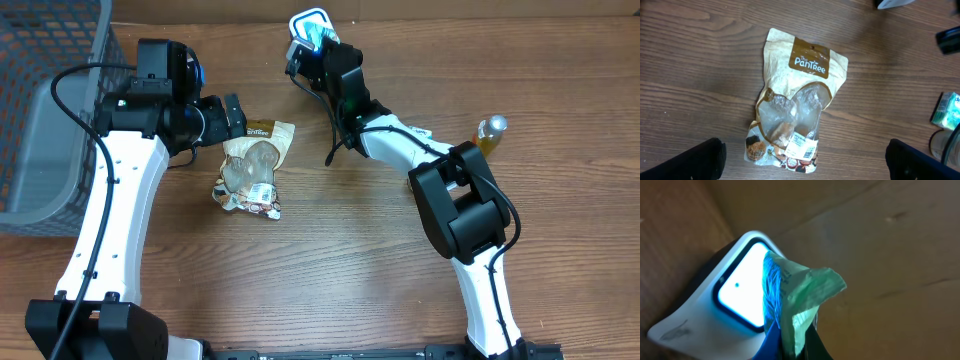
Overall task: Scan the item barcode
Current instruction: 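Carry the wipes pack down and set it on the table center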
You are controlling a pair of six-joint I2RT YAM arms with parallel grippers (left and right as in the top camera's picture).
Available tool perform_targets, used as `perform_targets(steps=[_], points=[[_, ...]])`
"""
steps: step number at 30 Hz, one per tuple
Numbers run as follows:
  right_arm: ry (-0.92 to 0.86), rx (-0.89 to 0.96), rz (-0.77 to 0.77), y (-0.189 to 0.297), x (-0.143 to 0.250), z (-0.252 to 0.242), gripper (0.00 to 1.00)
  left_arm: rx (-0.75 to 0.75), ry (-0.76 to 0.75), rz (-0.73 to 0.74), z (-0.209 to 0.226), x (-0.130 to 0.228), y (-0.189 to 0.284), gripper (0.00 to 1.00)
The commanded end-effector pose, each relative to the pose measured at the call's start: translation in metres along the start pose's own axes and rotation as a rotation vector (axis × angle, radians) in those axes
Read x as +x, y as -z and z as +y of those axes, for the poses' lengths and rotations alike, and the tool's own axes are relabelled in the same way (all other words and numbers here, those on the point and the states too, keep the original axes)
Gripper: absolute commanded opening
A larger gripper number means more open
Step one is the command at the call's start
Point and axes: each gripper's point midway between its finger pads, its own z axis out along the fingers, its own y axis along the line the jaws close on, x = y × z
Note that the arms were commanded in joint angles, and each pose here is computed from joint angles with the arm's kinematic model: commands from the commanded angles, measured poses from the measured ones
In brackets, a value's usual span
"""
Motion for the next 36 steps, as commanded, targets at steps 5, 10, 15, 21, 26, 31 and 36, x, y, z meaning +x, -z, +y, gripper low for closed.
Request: perform_targets(steps=[5, 10, 15, 21, 26, 31, 36], points=[[-0.169, 0.147, -0.023, 0.019, -0.027, -0.063, 0.04, 0.009, -0.015, 0.006, -0.003, 0.002, -0.001, 1.00], [-0.371, 0.090, 0.001, 0.050, -0.041, -0.097, 0.04, 0.009, -0.015, 0.006, -0.003, 0.002, -0.001, 1.00], [-0.519, -0.073, 0.117, 0.091, -0.033, -0.099, 0.04, 0.009, -0.015, 0.006, -0.003, 0.002, -0.001, 1.00], [-0.764, -0.513, 0.305, 0.154, -0.014, -0.042, 0.04, 0.009, -0.015, 0.006, -0.003, 0.002, -0.001, 1.00], [-0.898, -0.993, 0.534, 0.226, 0.004, 0.029, 0.04, 0.009, -0.015, 0.006, -0.003, 0.002, -0.001, 1.00], [-0.874, -1.086, 0.660, 0.252, 0.026, 0.053, 0.04, 0.009, -0.015, 0.006, -0.003, 0.002, -0.001, 1.00], [-0.847, -1.064, 0.722, 0.256, 0.045, 0.063, 0.04, 0.009, -0.015, 0.006, -0.003, 0.002, -0.001, 1.00]])
